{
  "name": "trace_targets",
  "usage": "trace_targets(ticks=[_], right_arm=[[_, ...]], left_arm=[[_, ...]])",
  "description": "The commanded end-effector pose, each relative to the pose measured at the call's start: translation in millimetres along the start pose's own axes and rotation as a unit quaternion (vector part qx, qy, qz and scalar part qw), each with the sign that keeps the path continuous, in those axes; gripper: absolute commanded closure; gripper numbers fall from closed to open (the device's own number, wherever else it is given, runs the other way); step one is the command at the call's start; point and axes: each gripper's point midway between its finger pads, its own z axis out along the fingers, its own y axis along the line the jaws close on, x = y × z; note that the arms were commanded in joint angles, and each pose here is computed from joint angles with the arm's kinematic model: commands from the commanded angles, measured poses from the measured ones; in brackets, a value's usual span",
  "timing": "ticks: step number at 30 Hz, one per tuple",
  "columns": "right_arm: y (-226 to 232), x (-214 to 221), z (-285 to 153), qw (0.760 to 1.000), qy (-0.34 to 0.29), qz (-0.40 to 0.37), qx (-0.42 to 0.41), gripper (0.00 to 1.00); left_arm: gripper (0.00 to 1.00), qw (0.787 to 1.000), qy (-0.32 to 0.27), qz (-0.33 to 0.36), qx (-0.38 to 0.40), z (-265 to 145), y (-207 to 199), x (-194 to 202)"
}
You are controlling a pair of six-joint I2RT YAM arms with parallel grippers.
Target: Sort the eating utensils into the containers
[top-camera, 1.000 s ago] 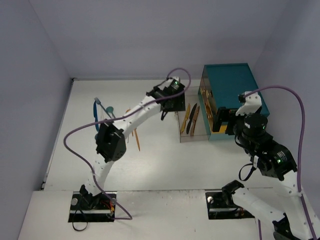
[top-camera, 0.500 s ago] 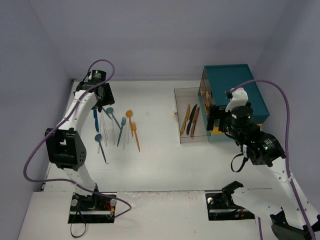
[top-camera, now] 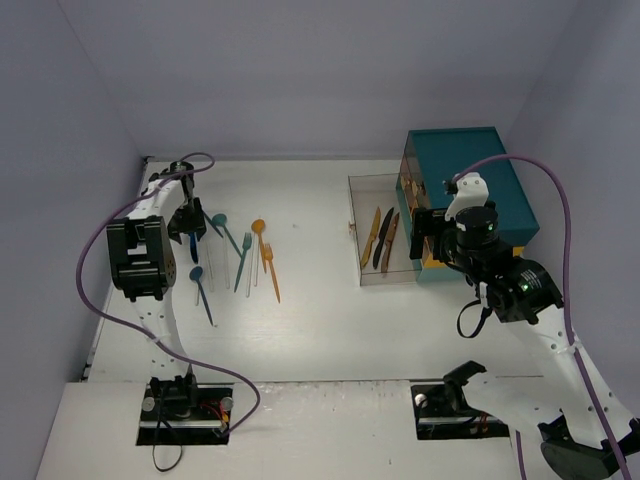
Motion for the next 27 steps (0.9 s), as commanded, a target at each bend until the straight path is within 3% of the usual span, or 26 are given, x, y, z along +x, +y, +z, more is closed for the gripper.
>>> trace_targets(ticks=[1, 27], right_arm=[[0.3, -20.5, -0.5, 1.000, -0.029, 0.004, 0.000, 0.00], [6.2, -21.0, 4.5, 1.000, -0.022, 0.007, -0.009, 0.00]], left_arm=[[0.57, 0.999, -0.038, 0.003, 0.013, -16.2, 6.5, -27.6], [0.75, 0.998, -0.013, 0.010, 0.063, 36.0, -15.8, -17.1]])
